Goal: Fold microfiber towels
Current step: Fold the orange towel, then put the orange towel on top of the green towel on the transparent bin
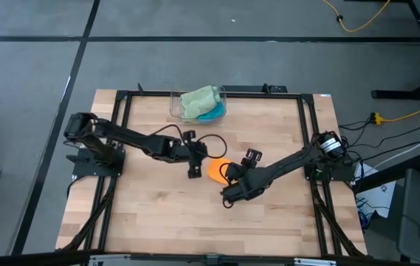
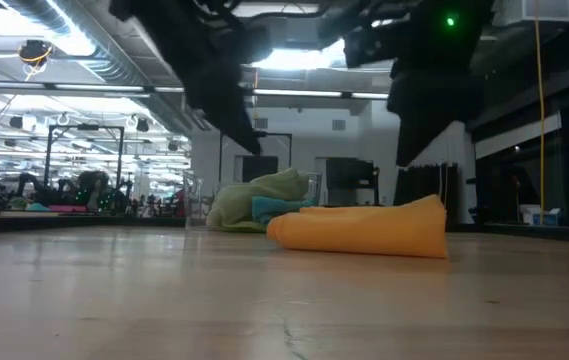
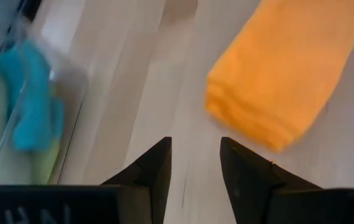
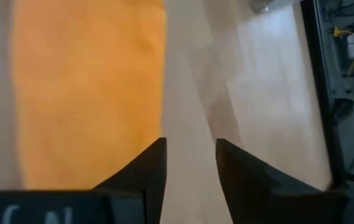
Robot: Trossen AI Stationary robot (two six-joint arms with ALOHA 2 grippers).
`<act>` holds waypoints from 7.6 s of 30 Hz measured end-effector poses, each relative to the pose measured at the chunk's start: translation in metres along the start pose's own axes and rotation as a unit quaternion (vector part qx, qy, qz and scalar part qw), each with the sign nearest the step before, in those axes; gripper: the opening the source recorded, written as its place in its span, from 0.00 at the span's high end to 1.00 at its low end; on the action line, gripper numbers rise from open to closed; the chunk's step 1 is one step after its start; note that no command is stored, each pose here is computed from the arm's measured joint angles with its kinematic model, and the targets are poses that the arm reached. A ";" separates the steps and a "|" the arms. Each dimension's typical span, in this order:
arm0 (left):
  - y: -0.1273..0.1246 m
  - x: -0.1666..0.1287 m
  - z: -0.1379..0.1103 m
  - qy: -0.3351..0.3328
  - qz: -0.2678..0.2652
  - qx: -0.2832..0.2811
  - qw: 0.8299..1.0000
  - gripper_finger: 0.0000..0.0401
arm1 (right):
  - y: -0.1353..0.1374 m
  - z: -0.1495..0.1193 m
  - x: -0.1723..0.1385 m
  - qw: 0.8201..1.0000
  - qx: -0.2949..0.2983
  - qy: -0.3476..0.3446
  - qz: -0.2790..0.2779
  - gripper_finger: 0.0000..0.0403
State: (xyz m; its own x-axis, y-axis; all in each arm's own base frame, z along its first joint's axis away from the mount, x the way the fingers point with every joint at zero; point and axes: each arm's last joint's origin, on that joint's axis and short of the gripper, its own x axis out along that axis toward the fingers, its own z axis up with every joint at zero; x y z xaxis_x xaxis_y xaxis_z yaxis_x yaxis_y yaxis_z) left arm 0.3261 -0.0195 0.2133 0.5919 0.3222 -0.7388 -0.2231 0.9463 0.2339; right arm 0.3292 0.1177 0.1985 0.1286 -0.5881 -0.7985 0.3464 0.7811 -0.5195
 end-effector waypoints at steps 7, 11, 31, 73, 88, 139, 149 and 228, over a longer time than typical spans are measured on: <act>0.018 -0.040 -0.010 0.042 0.008 -0.043 0.998 0.68 | 0.016 0.008 -0.012 0.995 -0.048 -0.041 0.079 0.65; 0.026 -0.060 -0.010 0.034 0.009 -0.052 0.998 0.68 | 0.024 0.012 -0.016 0.988 -0.084 -0.066 0.115 0.65; 0.068 -0.159 -0.055 0.022 0.139 -0.166 0.976 0.68 | 0.021 0.039 0.000 0.979 0.037 -0.081 0.185 0.41; 0.056 -0.140 -0.073 0.016 0.166 -0.183 0.969 0.69 | 0.029 0.042 0.108 0.989 0.029 0.045 0.135 0.78; 0.059 -0.138 -0.068 -0.001 0.170 -0.166 0.971 0.69 | -0.017 0.062 0.081 0.998 -0.034 -0.041 0.019 0.95; 0.059 -0.138 -0.068 0.000 0.170 -0.166 0.971 0.69 | -0.156 0.164 0.183 0.966 -0.164 -0.193 0.052 0.84; 0.059 -0.138 -0.068 0.000 0.170 -0.167 0.971 0.69 | -0.183 0.174 0.162 0.975 -0.132 -0.151 0.094 0.65; 0.232 0.147 -0.005 -0.048 0.011 -0.272 0.961 0.69 | -0.219 -0.097 -0.046 0.915 0.207 -0.228 0.262 0.52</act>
State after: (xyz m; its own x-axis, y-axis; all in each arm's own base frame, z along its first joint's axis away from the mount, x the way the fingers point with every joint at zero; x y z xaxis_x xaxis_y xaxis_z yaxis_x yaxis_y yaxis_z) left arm 0.3572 0.2474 0.1559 0.6462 0.3670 -0.6691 -0.5922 0.7942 -0.1362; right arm 0.1572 -0.0058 0.3195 0.7187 -0.2558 -0.6465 0.4362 0.8900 0.1329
